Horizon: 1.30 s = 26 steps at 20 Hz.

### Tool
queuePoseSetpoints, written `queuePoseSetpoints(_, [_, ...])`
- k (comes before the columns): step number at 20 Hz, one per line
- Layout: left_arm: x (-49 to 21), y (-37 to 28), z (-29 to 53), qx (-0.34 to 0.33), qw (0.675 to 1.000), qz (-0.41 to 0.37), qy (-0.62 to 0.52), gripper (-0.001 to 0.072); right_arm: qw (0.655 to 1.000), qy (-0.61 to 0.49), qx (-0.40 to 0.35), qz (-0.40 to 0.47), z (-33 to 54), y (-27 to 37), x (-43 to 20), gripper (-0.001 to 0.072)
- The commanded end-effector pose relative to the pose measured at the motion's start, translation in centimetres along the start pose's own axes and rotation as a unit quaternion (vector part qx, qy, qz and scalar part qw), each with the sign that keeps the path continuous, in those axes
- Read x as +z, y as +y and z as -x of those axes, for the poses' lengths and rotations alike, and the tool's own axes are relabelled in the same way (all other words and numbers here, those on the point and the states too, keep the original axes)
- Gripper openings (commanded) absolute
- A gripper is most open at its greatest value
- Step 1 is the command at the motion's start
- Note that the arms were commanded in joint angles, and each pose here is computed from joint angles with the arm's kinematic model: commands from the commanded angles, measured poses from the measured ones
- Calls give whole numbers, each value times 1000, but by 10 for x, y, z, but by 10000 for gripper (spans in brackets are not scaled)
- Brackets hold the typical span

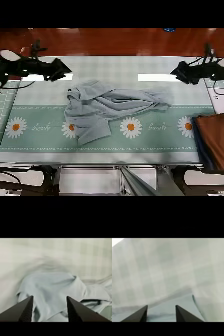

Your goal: Fold the shirts.

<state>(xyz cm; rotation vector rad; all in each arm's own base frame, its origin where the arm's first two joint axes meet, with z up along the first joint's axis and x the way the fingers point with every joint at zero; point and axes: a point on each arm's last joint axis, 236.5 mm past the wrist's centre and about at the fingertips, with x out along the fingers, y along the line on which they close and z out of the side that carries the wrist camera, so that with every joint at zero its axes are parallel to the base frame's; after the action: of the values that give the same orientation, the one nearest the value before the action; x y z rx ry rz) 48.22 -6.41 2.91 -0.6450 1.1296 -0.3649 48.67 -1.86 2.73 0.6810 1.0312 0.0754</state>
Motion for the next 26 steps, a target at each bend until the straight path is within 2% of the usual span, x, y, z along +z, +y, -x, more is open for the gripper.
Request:
queuePoseSetpoints(1, [-20,46,66,28,997,54,47,510,1000,25,-2,-9,48,-25,5,409])
queuePoseSetpoints(4, [-56,71,90,35,994,98,39,510,994,80,-64,-27,70,-79,-35,404])
queuePoseSetpoints(6, [-105,83,82,37,989,129,54,510,992,100,-72,-40,65,-98,-74,404])
queuePoseSetpoints(10, [-200,88,44,22,977,193,90,510,992,116,-17,-54,42,-89,-141,404])
queuePoseSetpoints(12, [-224,85,28,5,972,213,103,510,991,123,5,-56,38,-82,-160,404])
queuePoseSetpoints(15, [-229,89,13,11,971,223,88,510,989,133,10,-57,37,-81,-170,404])
queuePoseSetpoints(20, [-230,67,-13,21,980,176,91,510,989,138,16,-52,35,-74,-172,404])
queuePoseSetpoints(25, [-231,52,-49,33,982,166,84,506,986,165,24,-19,24,-51,-187,404])
queuePoseSetpoints(26, [-232,50,-53,30,981,170,86,419,985,170,25,-13,21,-45,-191,404])
